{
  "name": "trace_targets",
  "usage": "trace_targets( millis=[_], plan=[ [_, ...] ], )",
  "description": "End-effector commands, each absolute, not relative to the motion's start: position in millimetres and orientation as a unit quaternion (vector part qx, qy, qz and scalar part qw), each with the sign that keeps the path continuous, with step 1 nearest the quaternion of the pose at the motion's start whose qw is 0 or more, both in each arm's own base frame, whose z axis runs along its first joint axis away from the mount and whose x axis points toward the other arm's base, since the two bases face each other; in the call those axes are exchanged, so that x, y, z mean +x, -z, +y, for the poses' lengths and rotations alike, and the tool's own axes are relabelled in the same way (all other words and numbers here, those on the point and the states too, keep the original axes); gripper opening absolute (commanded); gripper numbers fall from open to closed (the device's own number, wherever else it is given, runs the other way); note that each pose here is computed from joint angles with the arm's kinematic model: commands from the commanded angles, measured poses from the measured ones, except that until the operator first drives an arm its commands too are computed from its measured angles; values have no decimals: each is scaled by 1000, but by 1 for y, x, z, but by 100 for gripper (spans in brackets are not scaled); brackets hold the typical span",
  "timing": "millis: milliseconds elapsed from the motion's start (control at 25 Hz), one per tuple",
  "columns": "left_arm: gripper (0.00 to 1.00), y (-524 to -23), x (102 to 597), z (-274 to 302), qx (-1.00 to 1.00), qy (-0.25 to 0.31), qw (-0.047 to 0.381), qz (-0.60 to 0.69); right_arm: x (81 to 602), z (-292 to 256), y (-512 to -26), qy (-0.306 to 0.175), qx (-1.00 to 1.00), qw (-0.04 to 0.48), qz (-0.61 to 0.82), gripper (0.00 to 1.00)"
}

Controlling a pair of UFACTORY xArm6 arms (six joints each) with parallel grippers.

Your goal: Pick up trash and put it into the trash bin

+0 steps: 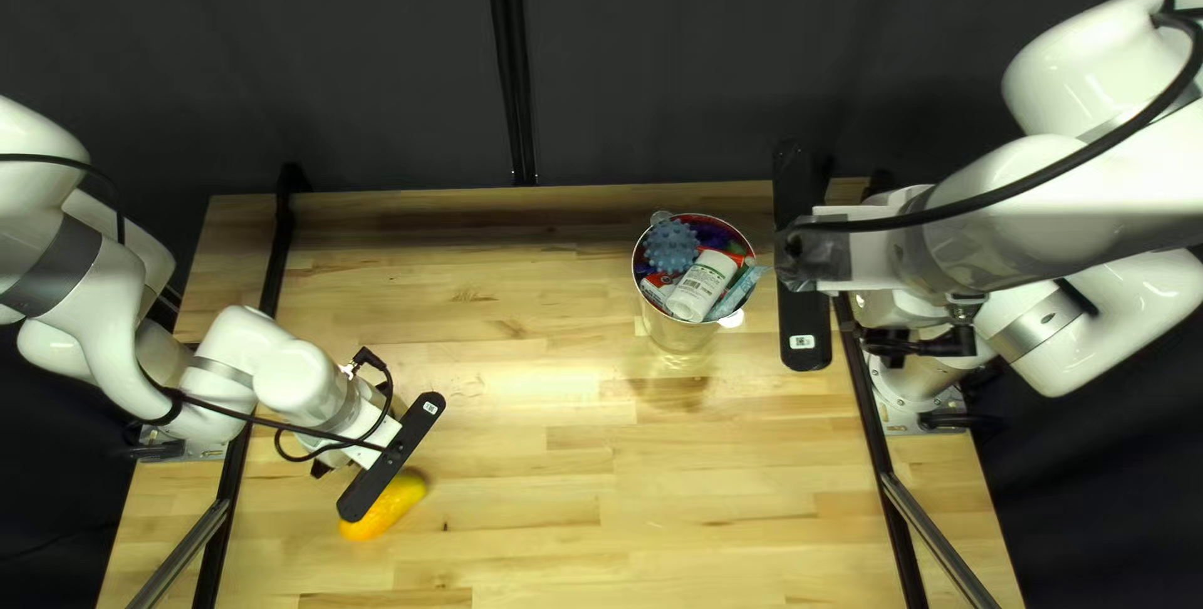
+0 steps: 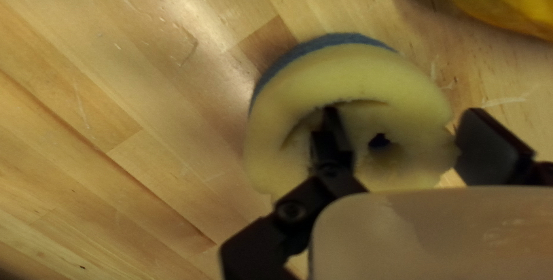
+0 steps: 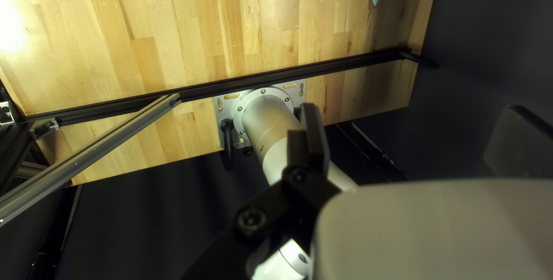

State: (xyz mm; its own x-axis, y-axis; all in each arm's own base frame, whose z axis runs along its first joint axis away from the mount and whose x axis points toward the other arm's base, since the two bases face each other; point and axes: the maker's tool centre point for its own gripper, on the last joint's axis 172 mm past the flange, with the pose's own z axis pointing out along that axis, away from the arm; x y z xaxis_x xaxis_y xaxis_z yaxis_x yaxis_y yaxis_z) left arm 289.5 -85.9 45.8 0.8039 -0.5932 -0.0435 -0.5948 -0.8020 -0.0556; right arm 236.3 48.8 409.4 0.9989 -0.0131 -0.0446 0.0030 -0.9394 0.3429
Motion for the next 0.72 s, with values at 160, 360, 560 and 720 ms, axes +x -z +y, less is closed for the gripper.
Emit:
trace_targets(
  millis=[160, 360, 560, 720],
  plan=[
    [0, -97, 344, -88, -925, -7, 103, 365, 236, 49, -409, 23, 984, 174, -3, 100],
    [0, -135, 377, -85, -902, -6, 151, 404, 236, 49, -409, 23, 984, 174, -3, 100],
    [0, -174, 428, -74, -862, -6, 208, 462, 236, 49, -409, 23, 984, 174, -3, 100],
    [0, -199, 478, -58, -819, -2, 245, 518, 236, 49, -409, 23, 984, 174, -3, 100]
  ],
)
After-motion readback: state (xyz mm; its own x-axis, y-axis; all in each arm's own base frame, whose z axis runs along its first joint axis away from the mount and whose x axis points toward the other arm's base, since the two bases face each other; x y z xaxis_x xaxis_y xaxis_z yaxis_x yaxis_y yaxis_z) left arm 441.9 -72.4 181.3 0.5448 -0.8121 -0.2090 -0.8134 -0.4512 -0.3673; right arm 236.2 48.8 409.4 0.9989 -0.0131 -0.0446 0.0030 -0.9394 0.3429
